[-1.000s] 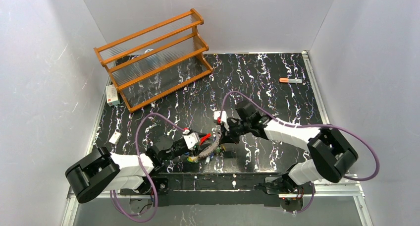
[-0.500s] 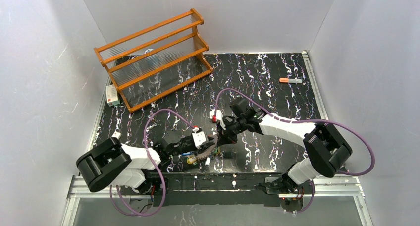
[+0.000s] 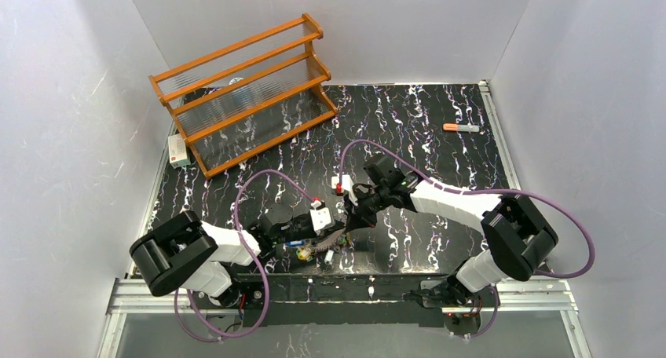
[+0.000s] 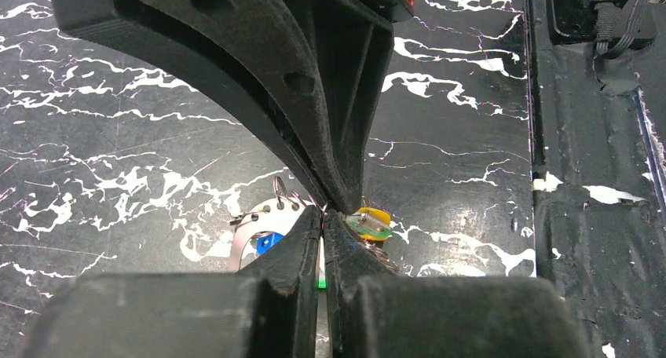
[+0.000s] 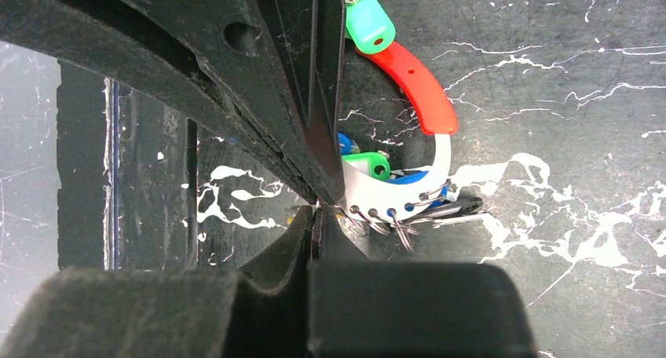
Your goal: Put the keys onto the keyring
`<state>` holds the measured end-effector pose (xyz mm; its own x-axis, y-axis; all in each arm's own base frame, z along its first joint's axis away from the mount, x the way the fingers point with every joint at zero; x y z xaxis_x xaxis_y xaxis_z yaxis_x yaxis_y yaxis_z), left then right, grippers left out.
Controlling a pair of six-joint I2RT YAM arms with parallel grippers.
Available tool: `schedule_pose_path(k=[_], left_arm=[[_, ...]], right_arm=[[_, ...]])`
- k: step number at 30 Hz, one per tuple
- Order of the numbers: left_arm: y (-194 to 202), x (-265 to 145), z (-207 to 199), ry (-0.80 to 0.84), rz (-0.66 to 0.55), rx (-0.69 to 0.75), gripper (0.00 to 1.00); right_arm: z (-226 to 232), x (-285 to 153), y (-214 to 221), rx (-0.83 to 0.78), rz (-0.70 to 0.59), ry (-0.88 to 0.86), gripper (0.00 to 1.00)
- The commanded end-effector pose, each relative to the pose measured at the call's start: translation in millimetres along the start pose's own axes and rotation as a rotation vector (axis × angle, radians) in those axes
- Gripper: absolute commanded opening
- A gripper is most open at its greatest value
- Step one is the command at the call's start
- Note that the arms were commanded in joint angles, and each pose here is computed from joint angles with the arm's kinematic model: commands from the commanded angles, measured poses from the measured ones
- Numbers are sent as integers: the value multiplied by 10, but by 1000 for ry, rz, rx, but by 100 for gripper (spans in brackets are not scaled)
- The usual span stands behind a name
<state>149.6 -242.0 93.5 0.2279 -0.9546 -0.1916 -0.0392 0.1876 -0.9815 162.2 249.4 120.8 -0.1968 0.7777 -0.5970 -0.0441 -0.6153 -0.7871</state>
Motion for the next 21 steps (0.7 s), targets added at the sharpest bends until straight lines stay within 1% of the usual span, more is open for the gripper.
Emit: schedule_pose_path(k=[1, 3, 7, 8, 11, 15, 16, 18, 19, 21], left_arm=[[-36, 51, 4, 19, -4, 9, 6], [-17, 52, 13, 11, 6, 7, 10], [6, 47, 15, 9, 18, 8, 11], [5, 46, 17, 8, 18, 9, 9], [-11, 44, 21, 6, 13, 14, 0], [-51, 39, 21, -1, 0, 8, 0], [-60, 33, 25, -8, -4, 2, 0], [-78, 16, 28, -25, -13, -16, 0], [-89, 4, 33, -41, -19, -31, 0], [-143, -17, 48, -80, -51, -67, 0]], right_arm=[[-25, -28, -246, -63, -50, -20, 1], [-28, -30, -264, -70, -52, -21, 1], [-27, -32, -269, -70, -54, -23, 1], [-24, -30, -269, -70, -53, -25, 1], [-25, -30, -259, -71, -46, -25, 1], [-47, -40, -267, -78, -46, -6, 1], [-51, -44, -280, -79, -52, 4, 3], [-71, -77, -305, -78, -79, 47, 14], [-91, -98, -307, -77, -112, 79, 21], [-124, -220, -340, -64, -196, 136, 31]])
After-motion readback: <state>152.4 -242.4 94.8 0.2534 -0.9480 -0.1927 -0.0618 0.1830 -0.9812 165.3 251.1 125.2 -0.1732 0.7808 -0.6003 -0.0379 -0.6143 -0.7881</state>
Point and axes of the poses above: each gripper's point midway between its finger pads, its own x axis out along the fingers, its own z axis along the line the jaws close on, y = z × x, the point moved 7 cm from there along -x, back along the fingers, and after that the axes turned 7 degrees about -x, right-handed, at the moved point
